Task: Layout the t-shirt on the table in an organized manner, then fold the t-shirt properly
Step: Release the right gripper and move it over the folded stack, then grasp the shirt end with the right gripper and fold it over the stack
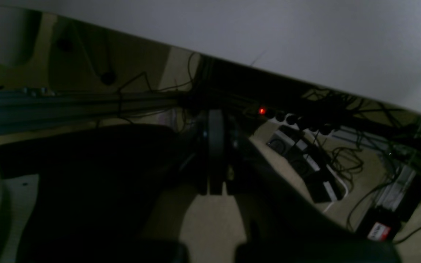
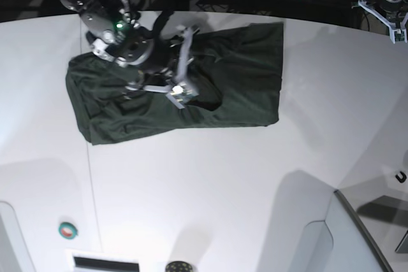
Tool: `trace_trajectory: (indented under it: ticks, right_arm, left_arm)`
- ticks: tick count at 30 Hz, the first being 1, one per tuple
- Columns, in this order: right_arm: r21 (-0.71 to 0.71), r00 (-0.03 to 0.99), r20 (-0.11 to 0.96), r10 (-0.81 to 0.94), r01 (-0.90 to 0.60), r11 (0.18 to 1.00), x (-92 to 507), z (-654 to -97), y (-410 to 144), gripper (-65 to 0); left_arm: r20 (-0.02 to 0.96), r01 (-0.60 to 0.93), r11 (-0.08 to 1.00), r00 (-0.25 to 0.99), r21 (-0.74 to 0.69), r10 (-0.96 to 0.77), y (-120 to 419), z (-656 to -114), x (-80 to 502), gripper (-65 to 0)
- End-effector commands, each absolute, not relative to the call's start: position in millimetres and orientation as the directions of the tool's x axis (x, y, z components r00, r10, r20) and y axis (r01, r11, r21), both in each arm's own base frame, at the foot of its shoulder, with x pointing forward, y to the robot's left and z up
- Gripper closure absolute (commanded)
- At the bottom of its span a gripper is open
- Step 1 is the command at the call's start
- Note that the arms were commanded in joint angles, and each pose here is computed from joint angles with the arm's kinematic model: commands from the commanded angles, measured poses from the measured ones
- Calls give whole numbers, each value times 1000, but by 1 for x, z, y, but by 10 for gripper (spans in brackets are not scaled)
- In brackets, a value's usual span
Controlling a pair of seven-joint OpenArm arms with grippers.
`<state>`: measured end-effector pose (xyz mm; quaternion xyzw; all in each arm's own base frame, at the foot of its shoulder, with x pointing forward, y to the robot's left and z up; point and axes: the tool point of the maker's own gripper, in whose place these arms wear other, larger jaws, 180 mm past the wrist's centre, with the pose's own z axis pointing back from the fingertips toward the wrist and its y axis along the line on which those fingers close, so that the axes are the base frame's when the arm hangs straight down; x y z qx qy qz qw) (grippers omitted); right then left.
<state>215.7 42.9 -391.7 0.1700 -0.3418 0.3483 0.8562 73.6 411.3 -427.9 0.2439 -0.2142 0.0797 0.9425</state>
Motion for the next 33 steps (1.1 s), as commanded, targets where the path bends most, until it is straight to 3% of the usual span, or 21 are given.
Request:
trace_trajectory:
  ticks: [1, 2, 5, 15, 23, 33]
  right_arm:
    - [42, 468, 751, 466, -738, 673, 225, -376, 58, -36]
    - [34, 453, 746, 488, -758, 651, 226, -379, 66, 0]
    - [36, 439, 733, 520, -788, 615, 233, -389, 91, -14]
    - [51, 521, 637, 569, -765, 642, 274, -435, 111, -2]
    - [36, 639, 615, 462, -608, 793, 320, -443, 38, -2]
    - [-49, 625, 606, 492, -588, 808, 337, -440, -7, -2]
  left_arm:
    - [465, -262, 853, 885, 451, 26, 420, -417, 77, 0]
    - [467, -262, 853, 884, 452, 24, 420, -416, 78, 0]
    - [469, -261, 852, 883, 454, 21, 420, -414, 79, 0]
    - [462, -267, 849, 886, 456, 30, 423, -415, 73, 0]
    - [461, -267, 848, 887, 458, 30, 423, -415, 72, 0]
    - [467, -258, 848, 884, 462, 15, 425, -412, 79, 0]
